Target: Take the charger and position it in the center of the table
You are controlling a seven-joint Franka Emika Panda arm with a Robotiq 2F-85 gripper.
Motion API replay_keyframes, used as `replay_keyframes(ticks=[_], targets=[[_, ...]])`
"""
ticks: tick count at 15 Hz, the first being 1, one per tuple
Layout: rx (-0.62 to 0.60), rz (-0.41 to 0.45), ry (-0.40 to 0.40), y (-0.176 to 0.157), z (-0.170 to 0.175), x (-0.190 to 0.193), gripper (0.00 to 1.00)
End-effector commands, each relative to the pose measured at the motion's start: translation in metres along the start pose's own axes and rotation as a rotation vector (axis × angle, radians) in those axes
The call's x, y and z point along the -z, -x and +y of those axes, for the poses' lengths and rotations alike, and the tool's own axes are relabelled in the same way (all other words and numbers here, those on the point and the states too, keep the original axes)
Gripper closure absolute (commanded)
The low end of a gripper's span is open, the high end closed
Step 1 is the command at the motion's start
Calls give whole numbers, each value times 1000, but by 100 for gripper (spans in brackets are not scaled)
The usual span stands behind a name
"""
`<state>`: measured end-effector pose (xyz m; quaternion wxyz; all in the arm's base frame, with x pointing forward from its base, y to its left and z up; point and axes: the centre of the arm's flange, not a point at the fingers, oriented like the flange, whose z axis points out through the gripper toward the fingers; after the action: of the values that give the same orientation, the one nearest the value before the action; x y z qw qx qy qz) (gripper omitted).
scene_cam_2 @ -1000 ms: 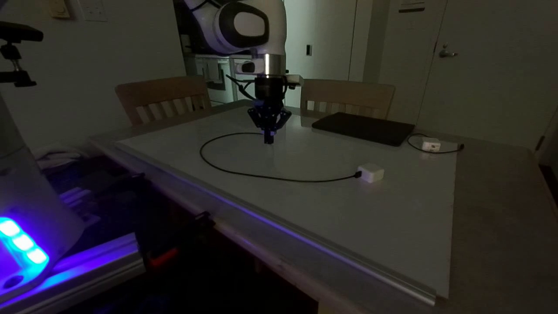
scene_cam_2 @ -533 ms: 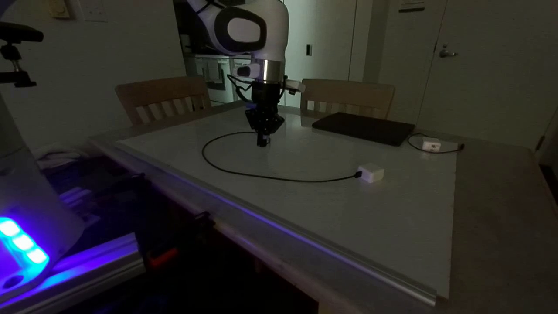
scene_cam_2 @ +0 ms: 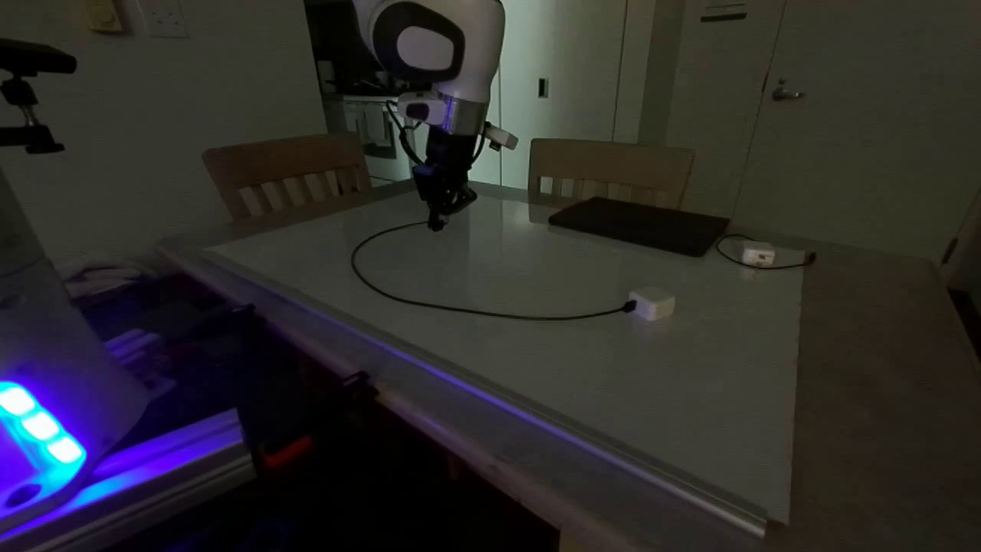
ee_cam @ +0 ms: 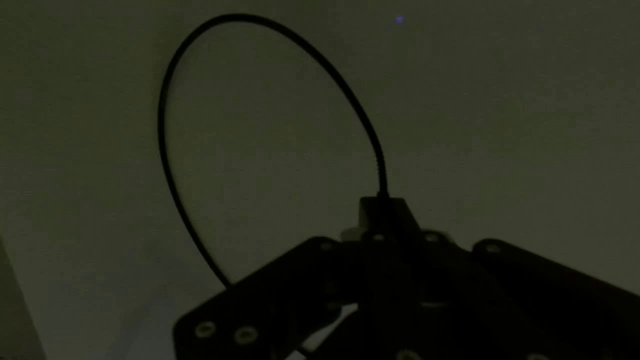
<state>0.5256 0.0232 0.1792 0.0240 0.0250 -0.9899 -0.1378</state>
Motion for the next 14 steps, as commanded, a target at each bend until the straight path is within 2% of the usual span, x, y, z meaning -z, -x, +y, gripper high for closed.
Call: replay_keyframes(ticks=[1, 8, 14], targets=[[-45, -26, 53, -7, -8, -1, 98], [-308, -96, 4, -36, -61, 5, 98], [-433, -15, 12, -77, -77, -2, 98]])
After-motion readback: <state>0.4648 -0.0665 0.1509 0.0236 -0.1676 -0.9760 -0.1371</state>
